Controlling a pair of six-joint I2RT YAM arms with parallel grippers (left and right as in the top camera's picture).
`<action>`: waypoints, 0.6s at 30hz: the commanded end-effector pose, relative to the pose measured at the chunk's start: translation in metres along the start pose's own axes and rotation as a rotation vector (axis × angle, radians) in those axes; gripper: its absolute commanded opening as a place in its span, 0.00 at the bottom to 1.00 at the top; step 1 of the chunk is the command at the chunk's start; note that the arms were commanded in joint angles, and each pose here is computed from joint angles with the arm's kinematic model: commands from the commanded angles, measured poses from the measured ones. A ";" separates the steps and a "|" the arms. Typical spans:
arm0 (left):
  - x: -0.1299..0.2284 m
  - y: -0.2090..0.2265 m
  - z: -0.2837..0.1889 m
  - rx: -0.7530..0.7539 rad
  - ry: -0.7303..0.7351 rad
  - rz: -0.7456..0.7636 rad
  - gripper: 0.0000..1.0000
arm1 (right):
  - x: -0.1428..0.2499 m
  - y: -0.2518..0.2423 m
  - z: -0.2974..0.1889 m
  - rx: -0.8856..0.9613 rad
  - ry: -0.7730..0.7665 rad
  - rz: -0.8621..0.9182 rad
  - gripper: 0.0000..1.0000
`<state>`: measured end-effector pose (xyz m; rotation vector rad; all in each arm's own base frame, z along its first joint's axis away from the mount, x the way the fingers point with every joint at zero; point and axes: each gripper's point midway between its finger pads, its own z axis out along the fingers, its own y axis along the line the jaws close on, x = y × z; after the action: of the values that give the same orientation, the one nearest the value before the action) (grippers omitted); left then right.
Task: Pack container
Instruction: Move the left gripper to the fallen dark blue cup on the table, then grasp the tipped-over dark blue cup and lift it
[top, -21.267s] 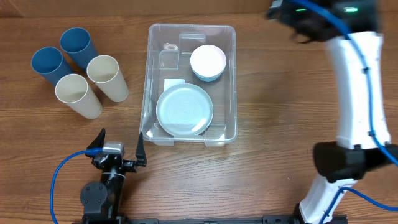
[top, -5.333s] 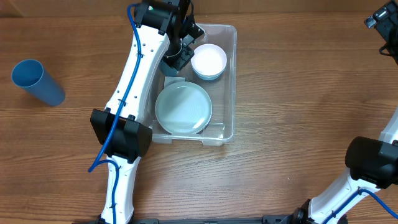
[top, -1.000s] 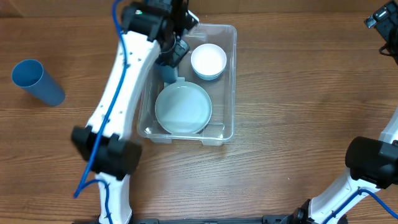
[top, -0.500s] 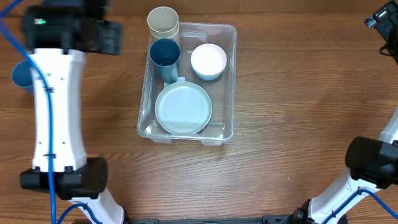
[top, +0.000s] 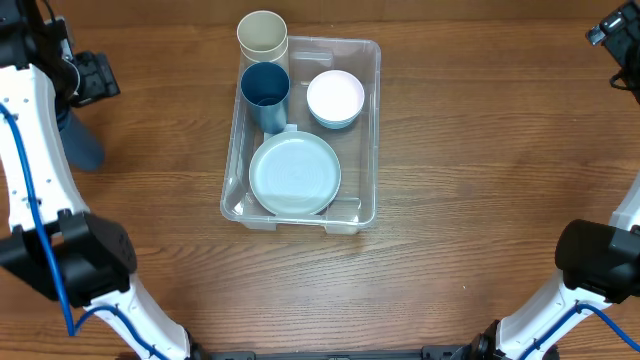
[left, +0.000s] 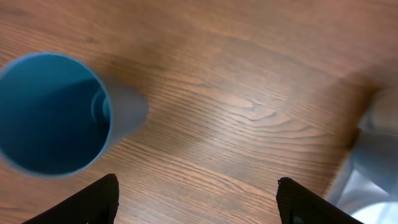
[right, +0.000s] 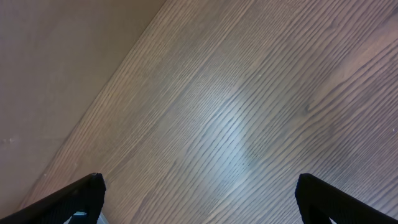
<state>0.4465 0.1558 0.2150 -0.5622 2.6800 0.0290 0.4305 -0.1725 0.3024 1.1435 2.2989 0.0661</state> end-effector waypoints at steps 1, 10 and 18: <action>0.006 0.013 0.033 0.012 0.067 -0.044 0.80 | -0.003 0.000 -0.003 0.004 -0.018 0.008 1.00; 0.004 0.027 0.047 0.045 0.081 -0.088 0.77 | -0.003 0.000 -0.003 0.004 -0.018 0.007 1.00; 0.002 0.002 0.045 0.187 0.076 -0.065 0.75 | -0.004 0.000 -0.003 0.004 -0.018 0.008 1.00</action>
<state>0.4530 0.1752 0.1702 -0.6528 2.7207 -0.1347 0.4306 -0.1724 0.3024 1.1426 2.2993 0.0661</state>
